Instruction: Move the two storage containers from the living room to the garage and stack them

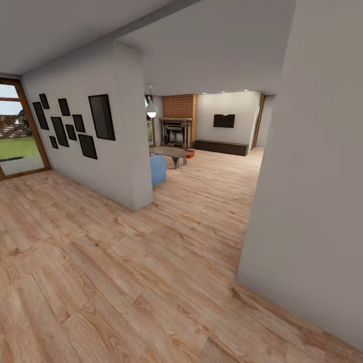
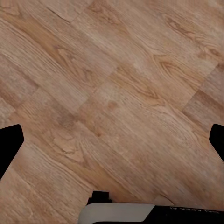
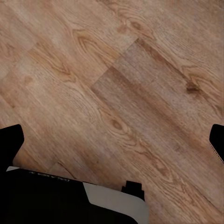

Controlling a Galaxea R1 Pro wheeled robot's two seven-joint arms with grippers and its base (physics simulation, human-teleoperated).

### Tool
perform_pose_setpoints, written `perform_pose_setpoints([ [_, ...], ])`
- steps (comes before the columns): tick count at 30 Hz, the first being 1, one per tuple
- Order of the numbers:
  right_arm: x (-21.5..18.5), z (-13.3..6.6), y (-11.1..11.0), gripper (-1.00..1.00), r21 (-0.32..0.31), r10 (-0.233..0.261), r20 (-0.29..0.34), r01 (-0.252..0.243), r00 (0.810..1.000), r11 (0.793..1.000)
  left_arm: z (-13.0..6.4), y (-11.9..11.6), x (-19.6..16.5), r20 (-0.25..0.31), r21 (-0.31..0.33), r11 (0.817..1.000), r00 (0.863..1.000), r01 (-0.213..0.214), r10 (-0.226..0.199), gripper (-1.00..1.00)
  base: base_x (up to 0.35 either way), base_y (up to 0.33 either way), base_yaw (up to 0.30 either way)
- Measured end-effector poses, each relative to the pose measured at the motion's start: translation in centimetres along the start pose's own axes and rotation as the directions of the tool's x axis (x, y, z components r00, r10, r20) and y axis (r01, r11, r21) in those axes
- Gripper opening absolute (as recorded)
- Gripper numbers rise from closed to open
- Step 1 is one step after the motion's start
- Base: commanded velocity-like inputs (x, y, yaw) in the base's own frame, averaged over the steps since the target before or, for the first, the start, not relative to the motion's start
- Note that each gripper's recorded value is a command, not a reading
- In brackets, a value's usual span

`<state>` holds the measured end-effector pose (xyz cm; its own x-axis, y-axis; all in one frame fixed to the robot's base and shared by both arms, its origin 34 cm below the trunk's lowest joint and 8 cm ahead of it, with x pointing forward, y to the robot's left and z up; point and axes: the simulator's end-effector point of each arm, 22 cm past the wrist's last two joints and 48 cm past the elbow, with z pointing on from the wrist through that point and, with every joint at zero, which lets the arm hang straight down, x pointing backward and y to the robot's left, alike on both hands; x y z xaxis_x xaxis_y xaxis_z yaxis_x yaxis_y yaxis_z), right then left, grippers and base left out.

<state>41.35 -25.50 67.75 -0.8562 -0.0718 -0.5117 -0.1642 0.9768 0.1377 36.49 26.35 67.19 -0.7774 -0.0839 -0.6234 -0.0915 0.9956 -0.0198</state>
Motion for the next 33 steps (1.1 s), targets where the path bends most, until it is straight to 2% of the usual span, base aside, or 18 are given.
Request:
perform_pose_setpoints([
  [33, -0.05, 0.01, -0.01, 1.0, 0.0, 0.0, 0.001, 0.0, 1.0, 1.0, 0.0, 0.16, 0.0, 0.0, -0.002, 1.0, 1.0, -0.001, 0.001, 1.0, 0.324, 0.0, 0.0],
])
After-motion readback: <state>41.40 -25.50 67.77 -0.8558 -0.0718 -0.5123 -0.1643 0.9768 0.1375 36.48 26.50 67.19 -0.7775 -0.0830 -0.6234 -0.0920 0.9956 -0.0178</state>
